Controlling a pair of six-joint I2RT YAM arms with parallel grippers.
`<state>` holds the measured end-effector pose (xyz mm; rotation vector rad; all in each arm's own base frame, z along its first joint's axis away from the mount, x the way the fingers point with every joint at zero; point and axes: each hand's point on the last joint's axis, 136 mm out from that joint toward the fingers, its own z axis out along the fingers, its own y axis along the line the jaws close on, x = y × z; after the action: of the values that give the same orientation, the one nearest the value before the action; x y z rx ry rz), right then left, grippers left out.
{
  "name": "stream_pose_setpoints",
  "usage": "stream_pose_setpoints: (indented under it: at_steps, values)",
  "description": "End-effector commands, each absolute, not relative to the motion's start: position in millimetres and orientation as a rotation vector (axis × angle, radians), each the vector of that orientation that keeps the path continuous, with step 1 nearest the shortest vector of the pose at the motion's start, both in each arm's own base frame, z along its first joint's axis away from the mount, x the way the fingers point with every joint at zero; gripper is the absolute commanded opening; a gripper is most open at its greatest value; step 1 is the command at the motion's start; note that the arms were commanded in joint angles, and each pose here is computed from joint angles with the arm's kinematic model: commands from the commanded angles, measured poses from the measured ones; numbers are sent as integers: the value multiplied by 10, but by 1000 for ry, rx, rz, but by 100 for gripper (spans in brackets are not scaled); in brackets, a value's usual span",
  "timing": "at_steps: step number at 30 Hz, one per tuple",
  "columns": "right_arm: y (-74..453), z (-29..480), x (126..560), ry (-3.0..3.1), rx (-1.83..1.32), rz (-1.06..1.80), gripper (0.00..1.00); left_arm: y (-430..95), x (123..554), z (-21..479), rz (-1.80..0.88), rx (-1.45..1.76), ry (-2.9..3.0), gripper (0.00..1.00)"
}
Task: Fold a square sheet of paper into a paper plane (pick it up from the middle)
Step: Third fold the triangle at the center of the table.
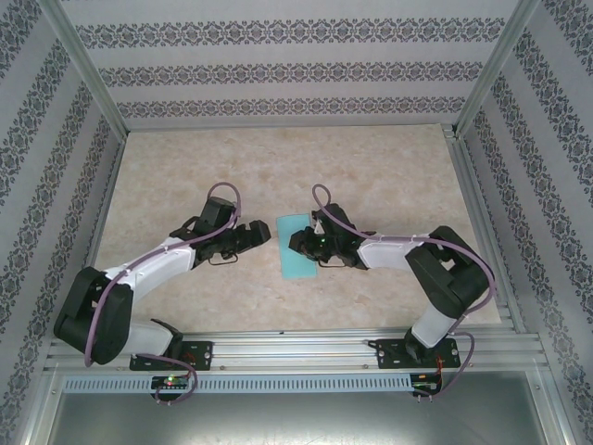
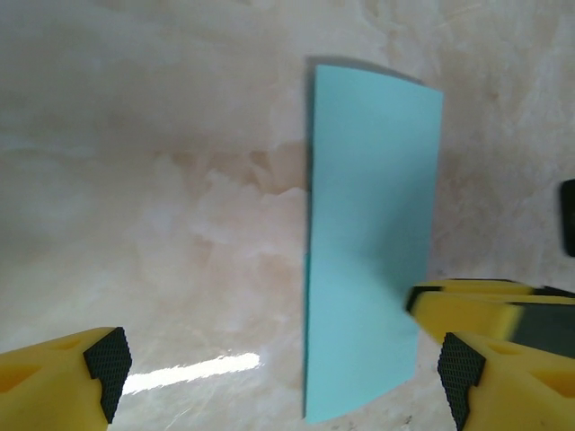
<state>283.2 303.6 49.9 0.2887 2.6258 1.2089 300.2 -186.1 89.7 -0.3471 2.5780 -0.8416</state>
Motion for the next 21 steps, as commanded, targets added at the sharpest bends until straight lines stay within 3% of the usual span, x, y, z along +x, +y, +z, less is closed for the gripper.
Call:
stream_pose_setpoints:
  at_steps: [1,9,17,21]
  values:
    - [3022,266,2796,2659,376,1159,26,-2014,3130,1071,-905,-260,2525,90]
    - [2903,-8,2686,2635,577,963,25,-2231,3322,1014,-990,-228,2537,74]
    - [2920,685,2728,2475,351,1042,33,-2522,3541,933,-1055,-167,2588,56]
    - [2646,725,2730,2491,333,928,36,-2694,3603,924,-1099,-119,2598,50]
